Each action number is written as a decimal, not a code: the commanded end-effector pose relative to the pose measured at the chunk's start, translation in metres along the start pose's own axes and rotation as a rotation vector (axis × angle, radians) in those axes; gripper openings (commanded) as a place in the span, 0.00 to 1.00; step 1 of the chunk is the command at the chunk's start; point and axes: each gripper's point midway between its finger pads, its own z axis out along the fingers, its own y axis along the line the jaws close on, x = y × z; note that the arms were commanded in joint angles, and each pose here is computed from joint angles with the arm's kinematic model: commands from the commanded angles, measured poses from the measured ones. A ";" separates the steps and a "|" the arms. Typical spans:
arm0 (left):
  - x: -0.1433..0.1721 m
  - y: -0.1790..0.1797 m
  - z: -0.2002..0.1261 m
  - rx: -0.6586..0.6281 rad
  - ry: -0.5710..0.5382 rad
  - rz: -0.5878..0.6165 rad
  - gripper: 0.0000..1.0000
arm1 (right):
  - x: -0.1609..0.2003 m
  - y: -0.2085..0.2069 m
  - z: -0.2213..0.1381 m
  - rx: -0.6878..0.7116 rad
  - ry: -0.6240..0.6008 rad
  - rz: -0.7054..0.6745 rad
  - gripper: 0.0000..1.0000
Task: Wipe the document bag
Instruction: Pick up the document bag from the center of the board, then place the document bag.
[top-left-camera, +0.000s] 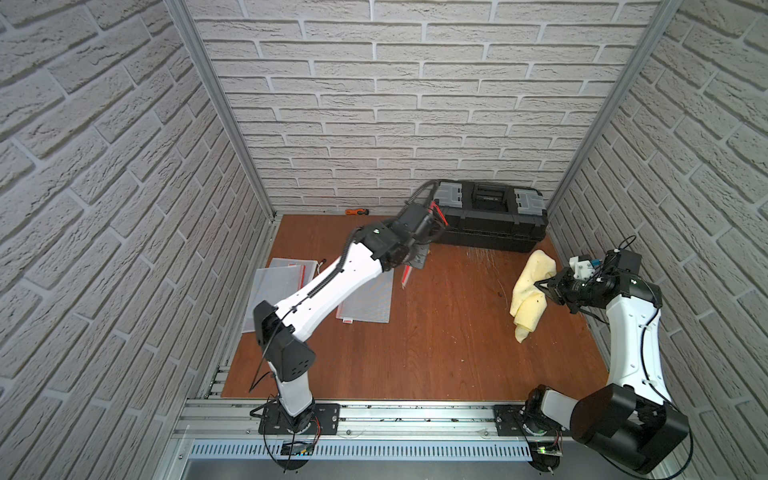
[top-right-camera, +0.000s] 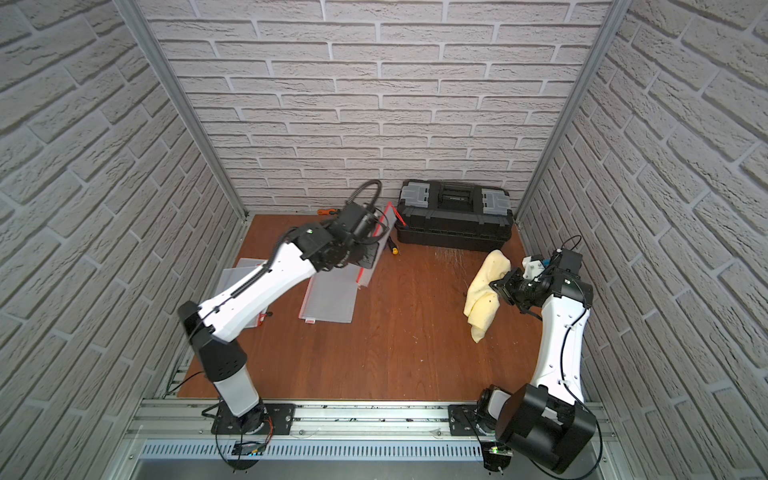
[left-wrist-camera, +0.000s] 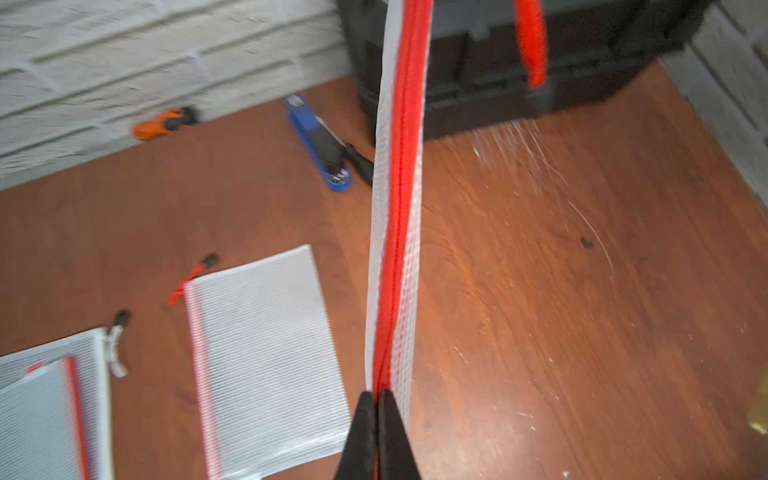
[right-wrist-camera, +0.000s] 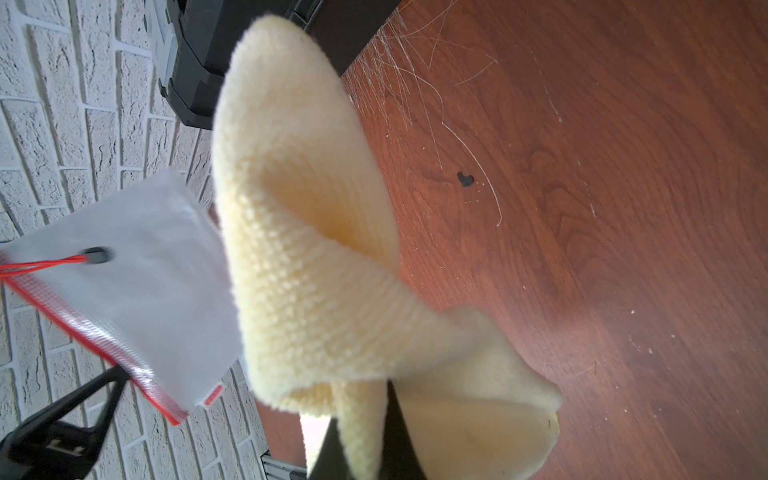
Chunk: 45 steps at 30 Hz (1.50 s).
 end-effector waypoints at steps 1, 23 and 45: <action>0.034 0.056 -0.002 -0.188 0.118 0.056 0.00 | 0.001 0.005 0.002 -0.028 -0.007 -0.017 0.02; 0.160 0.294 -0.071 -0.771 0.479 -0.174 0.00 | 0.015 0.020 0.033 -0.008 0.072 -0.074 0.02; 0.212 0.330 0.045 -0.801 0.667 -0.056 0.00 | 0.028 0.018 0.049 0.044 0.114 -0.099 0.02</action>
